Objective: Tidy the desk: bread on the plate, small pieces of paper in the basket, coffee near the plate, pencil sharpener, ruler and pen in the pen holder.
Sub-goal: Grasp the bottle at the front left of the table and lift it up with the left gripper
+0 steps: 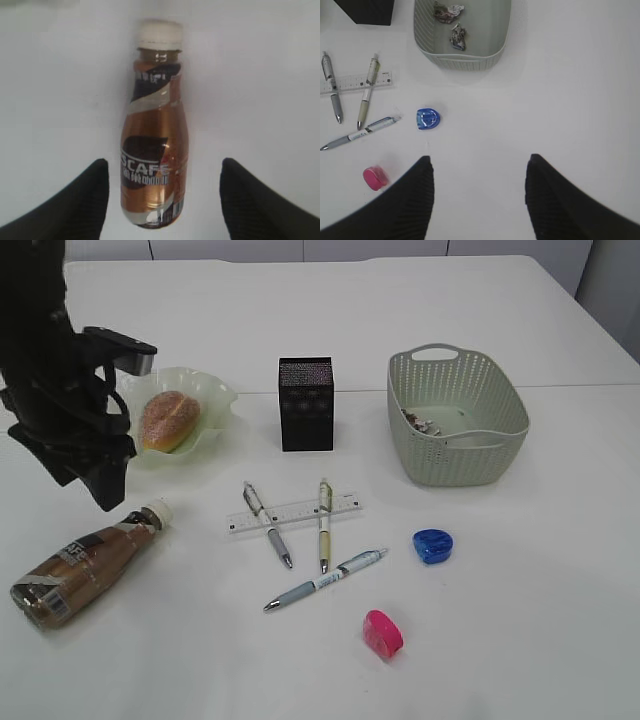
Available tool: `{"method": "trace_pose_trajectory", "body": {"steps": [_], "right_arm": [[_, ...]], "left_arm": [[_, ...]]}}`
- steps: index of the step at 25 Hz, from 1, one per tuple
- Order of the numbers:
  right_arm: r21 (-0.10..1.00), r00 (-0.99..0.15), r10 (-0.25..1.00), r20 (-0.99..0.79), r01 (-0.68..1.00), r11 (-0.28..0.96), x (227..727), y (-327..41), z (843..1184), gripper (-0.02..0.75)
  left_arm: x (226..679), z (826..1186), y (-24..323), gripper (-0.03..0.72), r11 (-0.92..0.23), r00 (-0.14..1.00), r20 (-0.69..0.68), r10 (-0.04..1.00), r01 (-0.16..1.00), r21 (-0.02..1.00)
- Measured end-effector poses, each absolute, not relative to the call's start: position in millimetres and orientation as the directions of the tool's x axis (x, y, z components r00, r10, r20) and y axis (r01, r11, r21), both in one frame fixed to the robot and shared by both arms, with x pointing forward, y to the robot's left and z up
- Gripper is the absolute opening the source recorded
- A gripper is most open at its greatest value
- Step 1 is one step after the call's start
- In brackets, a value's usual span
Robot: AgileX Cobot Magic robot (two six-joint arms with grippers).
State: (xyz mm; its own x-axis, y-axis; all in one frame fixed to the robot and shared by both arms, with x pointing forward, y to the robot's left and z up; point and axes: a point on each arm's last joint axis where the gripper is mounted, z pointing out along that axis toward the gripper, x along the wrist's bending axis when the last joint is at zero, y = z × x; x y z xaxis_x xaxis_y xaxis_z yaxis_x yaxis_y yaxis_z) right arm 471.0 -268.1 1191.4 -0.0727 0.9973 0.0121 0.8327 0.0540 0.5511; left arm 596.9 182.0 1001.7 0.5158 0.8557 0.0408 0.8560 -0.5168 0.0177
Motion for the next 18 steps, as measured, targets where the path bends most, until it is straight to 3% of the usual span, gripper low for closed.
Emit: {"method": "trace_pose_trajectory", "body": {"steps": [18], "right_arm": [[0.551, -0.085, 0.996, 0.002, 0.831, 0.069, 471.0, -268.3, 1191.4, 0.463]], "left_arm": [[615.1, 924.9, 178.2, 0.508, -0.534, 0.546, 0.031, 0.837, 0.828, -0.169]]}}
